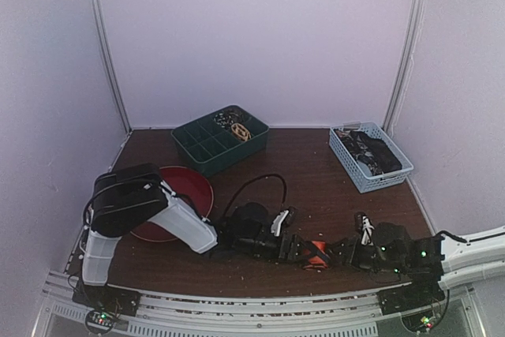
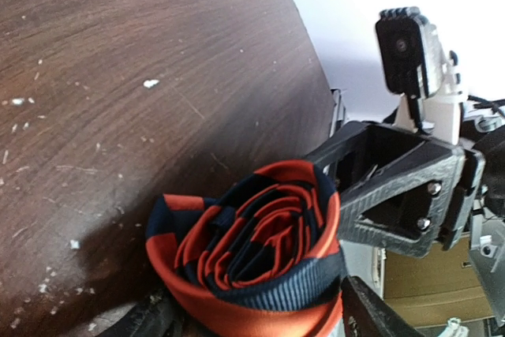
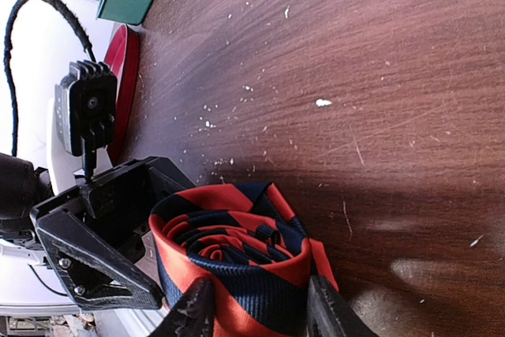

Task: Roll the ties
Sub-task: Roll the tie at the center of the board.

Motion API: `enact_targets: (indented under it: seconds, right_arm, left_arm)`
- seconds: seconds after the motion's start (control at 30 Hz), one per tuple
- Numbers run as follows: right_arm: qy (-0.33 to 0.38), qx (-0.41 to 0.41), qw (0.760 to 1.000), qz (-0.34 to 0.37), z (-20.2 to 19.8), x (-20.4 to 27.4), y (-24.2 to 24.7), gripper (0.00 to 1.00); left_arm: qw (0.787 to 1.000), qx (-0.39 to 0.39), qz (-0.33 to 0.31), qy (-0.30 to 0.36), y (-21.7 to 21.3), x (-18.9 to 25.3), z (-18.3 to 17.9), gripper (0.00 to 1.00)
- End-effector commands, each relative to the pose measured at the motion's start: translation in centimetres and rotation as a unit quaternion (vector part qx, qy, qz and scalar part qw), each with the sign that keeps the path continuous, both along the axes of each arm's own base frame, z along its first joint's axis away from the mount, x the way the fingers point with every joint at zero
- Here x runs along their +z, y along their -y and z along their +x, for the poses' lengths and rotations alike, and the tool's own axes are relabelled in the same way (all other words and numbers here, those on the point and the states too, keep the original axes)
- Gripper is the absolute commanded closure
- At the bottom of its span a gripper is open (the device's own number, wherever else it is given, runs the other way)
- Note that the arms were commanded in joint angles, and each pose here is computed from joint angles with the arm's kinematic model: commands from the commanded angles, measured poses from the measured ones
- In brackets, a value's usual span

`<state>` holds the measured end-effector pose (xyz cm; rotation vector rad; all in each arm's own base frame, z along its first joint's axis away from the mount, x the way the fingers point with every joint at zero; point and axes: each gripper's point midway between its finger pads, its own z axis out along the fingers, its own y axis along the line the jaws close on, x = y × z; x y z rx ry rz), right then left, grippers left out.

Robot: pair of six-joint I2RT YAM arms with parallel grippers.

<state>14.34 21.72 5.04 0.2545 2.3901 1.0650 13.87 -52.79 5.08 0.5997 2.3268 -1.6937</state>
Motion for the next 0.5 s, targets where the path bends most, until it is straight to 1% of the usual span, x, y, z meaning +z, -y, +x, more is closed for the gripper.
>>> enact_targets:
  seconds: [0.0,0.13,0.2,0.33,0.47]
  right_arm:
    - [-0.026,0.013,0.999,-0.013,-1.2,-1.9,0.6,0.59]
    - [-0.029,0.009,0.999,-0.020,-1.3,-2.5,1.2,0.60]
    - [-0.031,0.010,0.999,-0.017,-1.4,-2.5,1.2,0.61]
    - [-0.034,0.010,0.999,-0.015,-1.5,-2.6,1.3,0.61]
    - [-0.031,0.010,0.999,-0.007,-1.4,-2.0,1.0,0.61]
  left_arm:
    - [0.999,-0.013,-0.033,-0.028,0.3,0.1,-1.1,0.31]
    - [0.998,-0.014,-0.041,-0.050,0.1,0.3,-1.8,0.31]
    - [0.996,-0.008,-0.043,-0.077,0.1,0.4,-2.0,0.32]
    - [0.993,-0.001,-0.056,-0.101,-0.1,0.5,-2.3,0.35]
    - [0.992,-0.005,-0.047,-0.118,0.2,-0.1,-2.7,0.38]
